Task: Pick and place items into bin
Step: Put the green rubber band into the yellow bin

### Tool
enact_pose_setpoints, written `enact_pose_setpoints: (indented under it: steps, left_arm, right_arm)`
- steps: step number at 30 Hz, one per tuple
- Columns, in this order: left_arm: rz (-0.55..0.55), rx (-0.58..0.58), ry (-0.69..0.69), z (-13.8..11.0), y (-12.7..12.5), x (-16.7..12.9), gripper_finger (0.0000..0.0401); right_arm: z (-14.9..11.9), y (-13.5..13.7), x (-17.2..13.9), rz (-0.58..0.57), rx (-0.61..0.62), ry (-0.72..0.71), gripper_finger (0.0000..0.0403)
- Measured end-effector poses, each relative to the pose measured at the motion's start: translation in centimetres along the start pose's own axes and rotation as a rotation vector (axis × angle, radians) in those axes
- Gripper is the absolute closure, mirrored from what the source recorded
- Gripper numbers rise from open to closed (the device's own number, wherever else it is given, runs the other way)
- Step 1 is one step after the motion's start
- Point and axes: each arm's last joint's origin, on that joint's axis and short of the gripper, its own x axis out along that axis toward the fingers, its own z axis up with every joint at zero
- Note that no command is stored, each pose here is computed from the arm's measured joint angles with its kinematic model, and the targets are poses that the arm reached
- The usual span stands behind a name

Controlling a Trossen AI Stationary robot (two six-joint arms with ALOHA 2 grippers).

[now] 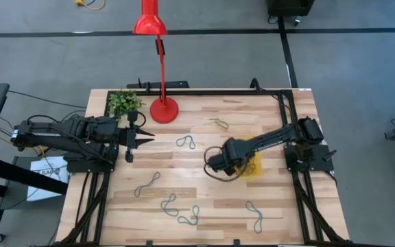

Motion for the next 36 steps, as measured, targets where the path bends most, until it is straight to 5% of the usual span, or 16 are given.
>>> enact_pose_setpoints:
  steps: [12,22,29,36]
  left_arm:
    - [0.001,-0.001,-0.002,0.0,0.0,0.0,0.0344]
    - [0.001,0.0,0.0,0.0,0.0,0.0,0.0344]
    - [-0.001,0.021,0.001,0.0,0.0,0.0,0.0344]
    - [0.0,0.02,0.001,0.0,0.0,0.0,0.0344]
  right_arm:
    - [9.1,-3.7,-1.1,0.006,-0.051,-0.271,0.031]
    - [17.7,-7.9,2.1,0.27,-0.037,-0.289,0.031]
    - [19.8,-9.0,4.8,0.285,0.032,-0.254,0.031]
    - [20.7,-6.5,8.7,0.266,-0.04,-0.149,0.031]
